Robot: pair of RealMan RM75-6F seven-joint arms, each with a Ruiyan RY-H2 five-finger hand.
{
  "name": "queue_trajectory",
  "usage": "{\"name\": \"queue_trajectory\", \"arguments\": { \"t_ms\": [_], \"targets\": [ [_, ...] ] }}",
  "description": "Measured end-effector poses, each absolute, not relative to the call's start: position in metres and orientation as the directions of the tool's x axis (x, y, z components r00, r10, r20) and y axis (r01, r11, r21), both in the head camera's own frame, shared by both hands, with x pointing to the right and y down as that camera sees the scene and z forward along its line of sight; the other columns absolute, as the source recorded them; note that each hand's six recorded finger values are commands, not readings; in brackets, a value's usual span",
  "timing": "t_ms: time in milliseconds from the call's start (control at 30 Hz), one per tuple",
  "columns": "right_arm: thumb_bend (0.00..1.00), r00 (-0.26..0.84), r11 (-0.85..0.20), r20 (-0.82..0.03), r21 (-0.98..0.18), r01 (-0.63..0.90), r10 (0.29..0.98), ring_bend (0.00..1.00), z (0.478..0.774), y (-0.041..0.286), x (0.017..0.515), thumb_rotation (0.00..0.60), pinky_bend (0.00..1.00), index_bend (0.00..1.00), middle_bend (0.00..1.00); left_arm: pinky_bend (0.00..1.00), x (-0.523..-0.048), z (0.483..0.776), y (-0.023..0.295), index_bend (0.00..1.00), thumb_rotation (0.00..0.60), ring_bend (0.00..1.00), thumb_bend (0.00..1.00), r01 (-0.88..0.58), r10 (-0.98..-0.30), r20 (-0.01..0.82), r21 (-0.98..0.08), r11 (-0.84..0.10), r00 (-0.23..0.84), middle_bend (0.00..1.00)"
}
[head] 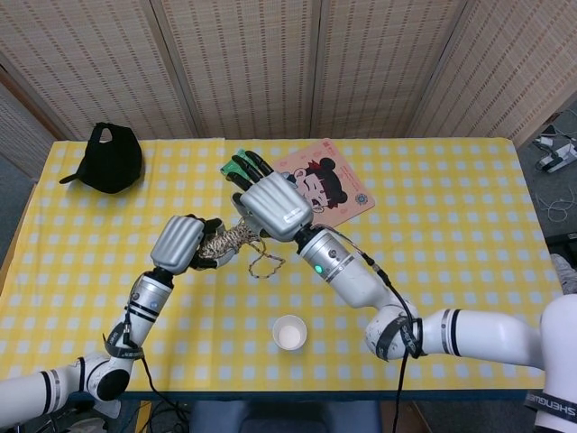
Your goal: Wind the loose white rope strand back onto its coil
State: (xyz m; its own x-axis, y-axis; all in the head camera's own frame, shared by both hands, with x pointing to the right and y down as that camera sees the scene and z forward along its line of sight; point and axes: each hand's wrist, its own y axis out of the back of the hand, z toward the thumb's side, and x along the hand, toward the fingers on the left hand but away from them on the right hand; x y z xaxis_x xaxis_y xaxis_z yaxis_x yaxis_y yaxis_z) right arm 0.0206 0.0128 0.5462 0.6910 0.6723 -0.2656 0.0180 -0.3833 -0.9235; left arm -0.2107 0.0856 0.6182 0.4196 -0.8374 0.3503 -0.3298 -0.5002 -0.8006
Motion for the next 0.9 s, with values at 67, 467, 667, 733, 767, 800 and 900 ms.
{"name": "queue_trajectory", "arguments": {
  "t_ms": [67, 467, 667, 733, 767, 800, 900],
  "targets": [
    [0.43, 0.677, -0.377, -0.269, -0.926, 0.012, 0.685, 0.00, 0.548, 0.008, 0.019, 0.600, 0.00, 0.59, 0.21, 0.52, -0.203, 0.614, 0.088, 0.78, 0.342, 0.65, 0.36, -0.341, -0.832, 0.333, -0.796, -0.501, 0.445, 0.81],
    [0.43, 0.606, -0.397, -0.312, -0.918, 0.006, 0.731, 0.00, 0.566, -0.009, 0.027, 0.600, 0.00, 0.59, 0.21, 0.52, -0.184, 0.594, 0.092, 0.78, 0.378, 0.65, 0.36, -0.478, -0.831, 0.220, -0.731, -0.487, 0.511, 0.81],
    [0.43, 0.566, -0.425, -0.340, -0.905, 0.020, 0.751, 0.00, 0.580, -0.017, 0.042, 0.600, 0.00, 0.59, 0.21, 0.52, -0.185, 0.582, 0.089, 0.78, 0.420, 0.65, 0.36, -0.543, -0.846, 0.133, -0.713, -0.444, 0.516, 0.81],
    [0.43, 0.554, -0.432, -0.347, -0.902, 0.024, 0.757, 0.00, 0.585, -0.020, 0.047, 0.600, 0.00, 0.59, 0.21, 0.52, -0.187, 0.580, 0.089, 0.78, 0.424, 0.65, 0.36, -0.555, -0.849, 0.117, -0.709, -0.435, 0.516, 0.81],
    [0.43, 0.547, -0.437, -0.353, -0.899, 0.026, 0.759, 0.00, 0.588, -0.021, 0.051, 0.600, 0.00, 0.59, 0.21, 0.52, -0.188, 0.579, 0.089, 0.78, 0.423, 0.65, 0.36, -0.563, -0.851, 0.108, -0.706, -0.430, 0.514, 0.81],
    [0.43, 0.543, -0.441, -0.358, -0.897, 0.026, 0.760, 0.00, 0.591, -0.021, 0.053, 0.600, 0.00, 0.59, 0.21, 0.52, -0.189, 0.578, 0.089, 0.78, 0.422, 0.65, 0.36, -0.570, -0.853, 0.101, -0.702, -0.426, 0.512, 0.81],
    [0.43, 0.533, -0.455, -0.376, -0.891, 0.019, 0.758, 0.00, 0.602, -0.019, 0.060, 0.600, 0.00, 0.59, 0.21, 0.52, -0.190, 0.576, 0.089, 0.78, 0.420, 0.65, 0.36, -0.597, -0.859, 0.087, -0.683, -0.420, 0.505, 0.81]
  ]
}}
